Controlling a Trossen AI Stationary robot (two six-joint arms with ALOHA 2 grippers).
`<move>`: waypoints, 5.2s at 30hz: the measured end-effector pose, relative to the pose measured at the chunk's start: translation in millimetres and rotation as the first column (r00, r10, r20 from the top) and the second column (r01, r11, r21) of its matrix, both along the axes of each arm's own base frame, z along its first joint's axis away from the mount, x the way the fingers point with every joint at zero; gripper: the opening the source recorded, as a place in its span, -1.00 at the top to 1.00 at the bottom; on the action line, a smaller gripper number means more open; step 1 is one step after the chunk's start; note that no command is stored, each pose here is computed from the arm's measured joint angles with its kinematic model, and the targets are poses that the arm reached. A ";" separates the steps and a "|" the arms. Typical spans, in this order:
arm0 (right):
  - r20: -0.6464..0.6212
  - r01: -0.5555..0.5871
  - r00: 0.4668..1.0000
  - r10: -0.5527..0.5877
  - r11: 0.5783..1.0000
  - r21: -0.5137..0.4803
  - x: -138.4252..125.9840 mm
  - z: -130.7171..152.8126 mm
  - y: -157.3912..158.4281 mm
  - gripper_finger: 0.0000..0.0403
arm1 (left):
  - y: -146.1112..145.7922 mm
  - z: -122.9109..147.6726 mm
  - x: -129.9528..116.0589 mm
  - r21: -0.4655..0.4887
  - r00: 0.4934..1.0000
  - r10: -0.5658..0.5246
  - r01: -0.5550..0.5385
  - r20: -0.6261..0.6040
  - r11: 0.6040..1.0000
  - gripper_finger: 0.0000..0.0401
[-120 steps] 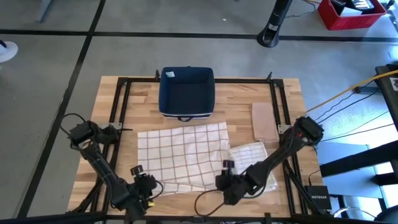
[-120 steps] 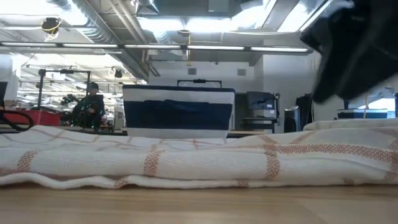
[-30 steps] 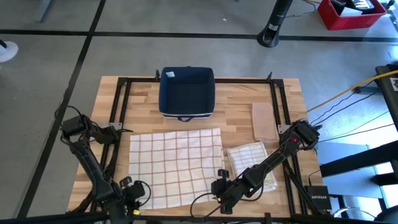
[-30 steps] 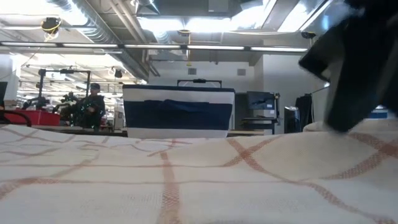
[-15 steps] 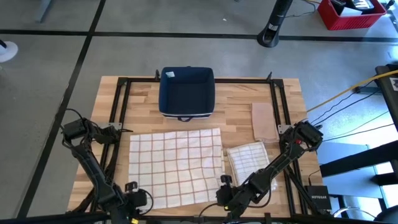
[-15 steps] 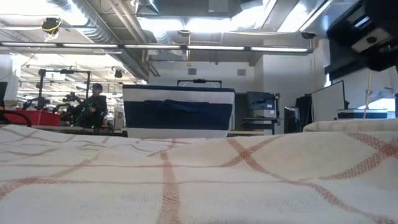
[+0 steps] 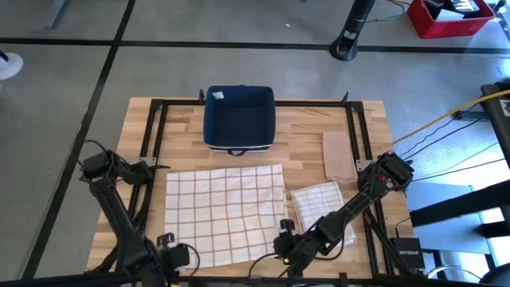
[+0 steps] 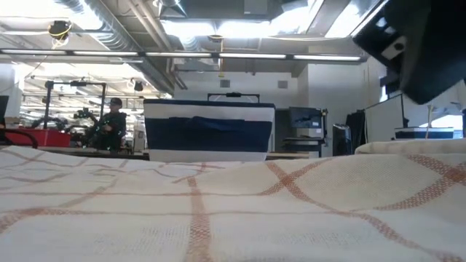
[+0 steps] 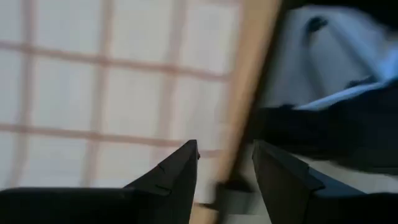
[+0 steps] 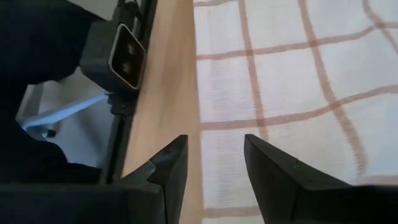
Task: Fold towel
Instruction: Fold the white with brown pattern towel on the table
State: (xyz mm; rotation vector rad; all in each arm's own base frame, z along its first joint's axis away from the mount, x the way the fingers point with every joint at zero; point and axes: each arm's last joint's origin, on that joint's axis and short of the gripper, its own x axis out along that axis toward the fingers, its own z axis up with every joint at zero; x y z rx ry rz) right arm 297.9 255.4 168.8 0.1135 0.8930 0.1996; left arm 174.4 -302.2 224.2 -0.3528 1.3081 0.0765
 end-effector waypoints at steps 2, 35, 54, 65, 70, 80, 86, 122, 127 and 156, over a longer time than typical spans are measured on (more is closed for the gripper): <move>-0.001 0.011 1.000 -0.011 1.000 0.023 -2.2 0.5 3.5 0.21 | -12.0 15.0 2.2 -0.046 0.999 0.002 0.000 0.048 0.999 0.29; 0.092 0.188 0.978 -0.185 0.982 -0.022 -9.1 0.8 8.6 0.21 | -46.8 -59.1 -23.7 0.252 0.997 0.053 -0.038 -0.052 0.967 0.18; 0.037 0.120 0.992 -0.118 0.992 -0.049 -12.2 -0.2 7.3 0.21 | -42.5 -81.7 -16.0 0.312 0.996 0.064 -0.040 -0.066 0.949 0.41; -0.058 -0.013 0.998 0.013 1.000 0.000 -37.3 -8.7 33.2 0.21 | -44.8 -83.0 -20.2 0.330 0.997 0.079 -0.080 0.018 0.940 0.96; -0.007 -0.108 0.994 0.110 0.962 -0.251 -50.4 -24.6 40.5 0.21 | -46.6 -83.1 -23.4 0.324 0.995 0.092 -0.099 0.037 0.941 0.91; -0.066 -0.142 0.990 0.126 0.887 -0.439 -51.1 -52.4 35.3 0.21 | -47.1 -83.0 -24.6 0.328 0.995 0.085 -0.096 0.048 0.940 0.97; -0.040 -0.111 0.994 0.105 0.870 -0.480 -51.4 -54.9 34.2 0.35 | -47.3 -82.9 -24.3 0.327 0.995 0.085 -0.098 0.056 0.940 0.95; 0.177 0.295 0.955 -0.237 0.739 -0.605 -14.1 119.2 16.3 0.98 | -8.9 76.8 -15.6 0.438 0.937 0.012 -0.174 0.348 0.882 0.98; 0.174 0.360 0.930 -0.324 0.707 -0.609 -3.1 140.6 -22.6 0.99 | 20.0 109.2 -5.8 0.463 0.909 -0.058 -0.155 0.413 0.873 0.99; 0.163 0.468 0.858 -0.486 0.612 -0.637 34.4 220.8 -231.2 0.99 | 226.8 179.0 -81.4 0.322 0.777 0.060 -0.328 0.627 0.888 0.99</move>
